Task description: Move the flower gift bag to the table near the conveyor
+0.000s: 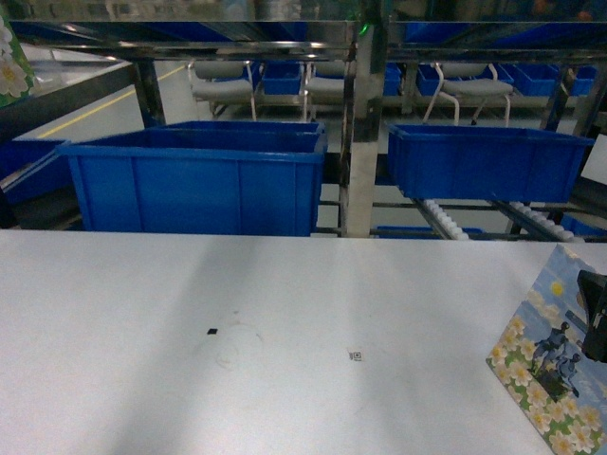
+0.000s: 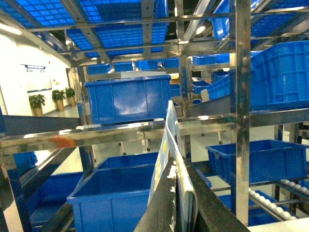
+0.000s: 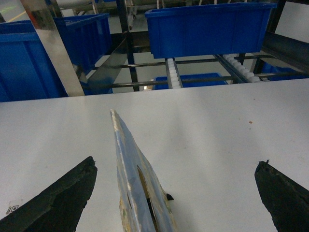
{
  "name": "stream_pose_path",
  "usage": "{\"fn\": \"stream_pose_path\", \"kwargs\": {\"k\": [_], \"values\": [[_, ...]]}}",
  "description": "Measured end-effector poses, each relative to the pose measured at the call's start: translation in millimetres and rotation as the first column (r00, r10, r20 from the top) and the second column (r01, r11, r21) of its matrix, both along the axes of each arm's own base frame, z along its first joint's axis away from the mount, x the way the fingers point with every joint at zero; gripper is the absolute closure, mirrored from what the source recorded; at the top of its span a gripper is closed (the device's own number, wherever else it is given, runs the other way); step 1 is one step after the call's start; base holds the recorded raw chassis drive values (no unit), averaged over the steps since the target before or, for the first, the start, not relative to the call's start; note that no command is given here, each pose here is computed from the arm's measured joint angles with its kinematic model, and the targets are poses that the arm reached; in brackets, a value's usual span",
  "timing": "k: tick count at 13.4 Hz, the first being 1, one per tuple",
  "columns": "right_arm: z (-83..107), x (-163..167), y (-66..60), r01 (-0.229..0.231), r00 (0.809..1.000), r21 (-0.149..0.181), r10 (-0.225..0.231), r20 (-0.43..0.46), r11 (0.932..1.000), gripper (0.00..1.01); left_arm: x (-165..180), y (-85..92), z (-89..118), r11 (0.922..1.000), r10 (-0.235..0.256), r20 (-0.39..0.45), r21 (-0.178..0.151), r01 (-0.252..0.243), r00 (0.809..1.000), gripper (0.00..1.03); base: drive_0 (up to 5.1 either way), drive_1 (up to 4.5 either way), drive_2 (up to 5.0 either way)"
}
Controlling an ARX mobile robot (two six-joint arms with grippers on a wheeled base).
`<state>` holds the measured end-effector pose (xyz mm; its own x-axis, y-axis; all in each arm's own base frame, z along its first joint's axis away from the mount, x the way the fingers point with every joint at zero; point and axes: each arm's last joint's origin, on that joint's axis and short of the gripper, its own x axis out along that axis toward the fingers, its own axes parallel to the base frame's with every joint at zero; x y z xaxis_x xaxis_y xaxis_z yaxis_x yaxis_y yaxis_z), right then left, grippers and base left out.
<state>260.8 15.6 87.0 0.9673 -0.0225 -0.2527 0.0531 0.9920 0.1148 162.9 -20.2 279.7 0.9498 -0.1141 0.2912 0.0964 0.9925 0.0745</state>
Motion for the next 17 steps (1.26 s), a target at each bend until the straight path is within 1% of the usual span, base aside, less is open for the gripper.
{"fn": "stream_pose_path", "kwargs": {"k": [1, 3, 4, 5, 6, 7, 8, 9, 10, 11, 12, 13, 14, 15, 16, 17], "values": [[1.2, -6, 0.2, -0.005, 1.0, -0.004, 0.005, -0.003, 1.0, 0.03, 0, 0.0, 0, 1.0, 0.0, 0.0, 0.0, 0.0, 1.0, 1.01, 0.0, 0.0, 0.0], [2.2, -20, 6.0, -0.039, 0.999, -0.012, 0.039, -0.015, 0.9992, 0.03, 0, 0.0, 0, 1.0, 0.0, 0.0, 0.0, 0.0, 1.0, 1.01, 0.0, 0.0, 0.0], [1.4, -30, 9.3, -0.048, 0.998, -0.028, 0.047, -0.029, 0.9985, 0.03, 0, 0.0, 0, 1.0, 0.0, 0.0, 0.0, 0.0, 1.0, 1.01, 0.0, 0.0, 0.0], [3.3, -38, 8.3, -0.023, 0.999, -0.056, 0.021, -0.029, 0.9982, 0.03, 0, 0.1, 0, 1.0, 0.001, 0.0, 0.0, -0.001, 1.0, 1.01, 0.0, 0.0, 0.0], [7.2, -44, 6.1, 0.011, 1.0, -0.089, -0.013, -0.015, 0.996, 0.03, 0, 0.1, 0, 1.0, 0.001, 0.0, 0.0, -0.001, 1.0, 1.01, 0.0, 0.0, 0.0], [10.4, -49, 4.5, 0.035, 0.999, -0.12, -0.036, -0.003, 0.9922, 0.03, 0, 0.0, 0, 1.0, 0.0, 0.0, 0.0, 0.0, 1.0, 1.01, 0.0, 0.0, 0.0], [15.1, -55, 1.9, 0.057, 0.998, -0.141, -0.055, 0.017, 0.9884, 0.03, 0, 0.0, 0, 1.0, 0.0, -0.001, 0.0, 0.0, 1.0, 1.01, 0.0, 0.0, 0.0], [22.8, -65, 0.2, 0.078, 0.996, -0.17, -0.069, 0.057, 0.9824, 0.03, 0, 0.0, 0, 1.0, 0.0, 0.0, 0.0, 0.0, 1.0, 1.01, 0.0, 0.0, 0.0], [37.5, -81, -2.4, 0.119, 0.985, -0.198, -0.091, 0.144, 0.973, 0.03, 0, 0.1, 0, 1.0, 0.0, 0.0, 0.0, 0.0, 1.0, 1.01, 0.0, 0.0, 0.0], [57.3, -93, -4.2, 0.155, 0.958, -0.179, -0.103, 0.266, 0.9716, 0.03, 0, 0.0, 0, 1.0, 0.0, 0.0, 0.0, 0.0, 1.0, 1.01, 0.0, 0.0, 0.0], [66.0, -99, -5.2, 0.168, 0.95, -0.181, -0.11, 0.294, 0.9691, 0.03, 0, 0.0, 0, 1.0, 0.0, 0.0, 0.0, 0.0, 1.0, 1.01, 0.0, 0.0, 0.0], [71.4, -104, -6.6, 0.174, 0.948, -0.181, -0.115, 0.298, 0.9679, 0.03, 0, 0.1, 0, 1.0, 0.001, -0.001, 0.0, -0.001, 1.0, 1.01, 0.0, 0.0, 0.0], [80.5, -116, -12.0, 0.21, 0.94, -0.183, -0.146, 0.309, 0.9605, 0.03, 0, 0.0, 0, 1.0, 0.0, 0.0, 0.0, 0.0, 1.0, 1.01, 0.0, 0.0, 0.0], [86.3, -130, -14.9, 0.224, 0.936, -0.182, -0.159, 0.314, 0.9575, 0.03, 0, 0.0, 0, 1.0, 0.0, 0.0, 0.0, 0.0, 1.0, 1.01, 0.0, 0.0, 0.0], [89.4, -142, -15.3, 0.22, 0.935, -0.18, -0.154, 0.32, 0.9588, 0.03, 0, 0.0, 0, 1.0, 0.0, -0.001, 0.0, 0.0, 1.0, 1.01, 0.0, 0.0, 0.0], [89.8, -155, -15.1, 0.205, 0.934, -0.178, -0.138, 0.329, 0.9625, 0.03, 0, 0.0, 0, 1.0, 0.0, -0.001, 0.0, 0.0, 1.0, 1.01, 0.0, 0.0, 0.0]]}}
